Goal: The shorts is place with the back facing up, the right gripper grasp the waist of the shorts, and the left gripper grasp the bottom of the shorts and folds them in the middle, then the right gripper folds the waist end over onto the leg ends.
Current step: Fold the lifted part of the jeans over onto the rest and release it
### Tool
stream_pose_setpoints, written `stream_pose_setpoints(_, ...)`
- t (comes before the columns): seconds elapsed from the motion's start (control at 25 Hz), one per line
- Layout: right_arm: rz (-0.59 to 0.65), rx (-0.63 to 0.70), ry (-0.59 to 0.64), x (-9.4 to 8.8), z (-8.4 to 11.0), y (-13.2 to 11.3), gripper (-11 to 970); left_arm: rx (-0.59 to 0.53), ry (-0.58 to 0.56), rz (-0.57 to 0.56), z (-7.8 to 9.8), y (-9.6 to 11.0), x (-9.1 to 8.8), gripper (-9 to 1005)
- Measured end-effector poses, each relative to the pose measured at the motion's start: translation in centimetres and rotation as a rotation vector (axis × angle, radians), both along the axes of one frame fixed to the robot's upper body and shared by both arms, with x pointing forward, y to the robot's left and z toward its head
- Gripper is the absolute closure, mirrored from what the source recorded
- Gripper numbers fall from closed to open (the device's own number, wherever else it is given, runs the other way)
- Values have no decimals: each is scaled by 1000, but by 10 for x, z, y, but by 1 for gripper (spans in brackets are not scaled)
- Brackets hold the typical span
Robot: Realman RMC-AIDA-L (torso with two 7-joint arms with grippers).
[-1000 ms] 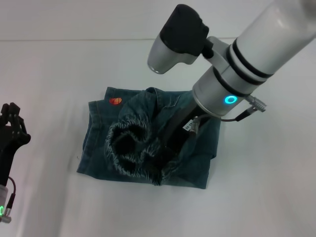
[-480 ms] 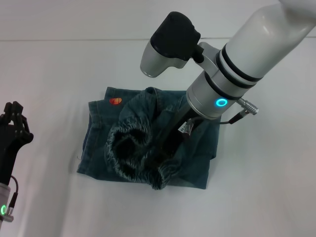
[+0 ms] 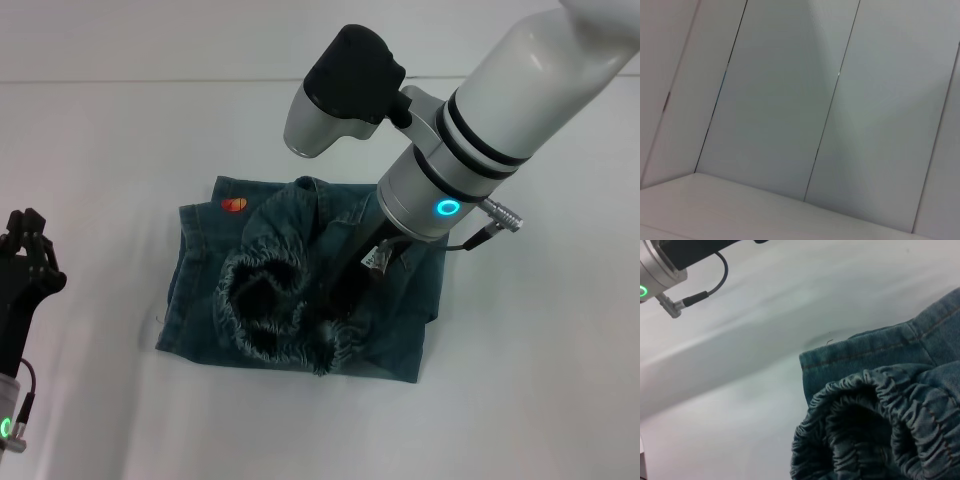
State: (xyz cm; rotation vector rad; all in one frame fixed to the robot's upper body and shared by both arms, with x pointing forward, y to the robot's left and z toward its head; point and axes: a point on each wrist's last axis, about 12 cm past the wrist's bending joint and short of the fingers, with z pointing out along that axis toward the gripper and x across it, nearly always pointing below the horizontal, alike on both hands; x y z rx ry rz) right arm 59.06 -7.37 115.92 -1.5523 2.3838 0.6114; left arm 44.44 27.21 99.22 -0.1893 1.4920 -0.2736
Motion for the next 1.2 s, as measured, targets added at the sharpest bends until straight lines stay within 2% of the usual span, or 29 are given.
stream_pose_setpoints(0.24, -9, 1, 4, 0, -1, -1, 871, 0, 3, 3, -1, 1, -1, 897)
stream_pose_setpoints(0.36, -18, 10, -9, 1, 2, -2, 896, -2, 4, 17, -1, 3, -2, 897)
stream_pose_setpoints(0.48, -48, 44, -62, 8, 13, -2, 922, -7, 3, 48, -1, 7, -3, 897)
stream_pose_setpoints(0.68, -79, 86, -160, 21, 34, 2, 913, -12, -3, 56, 0, 11, -4, 897)
stream_pose_setpoints(0.84, -103, 123, -242, 30, 43, 8, 906, -17, 2, 62, -1, 15, -5, 896)
stream_pose_setpoints(1.04, -134, 171, -328, 40, 44, 14, 896, -20, 2, 80, -1, 18, -6, 896)
stream_pose_setpoints(1.2, -152, 224, -342, 45, 32, 19, 889, -22, 3, 89, -1, 19, -6, 896)
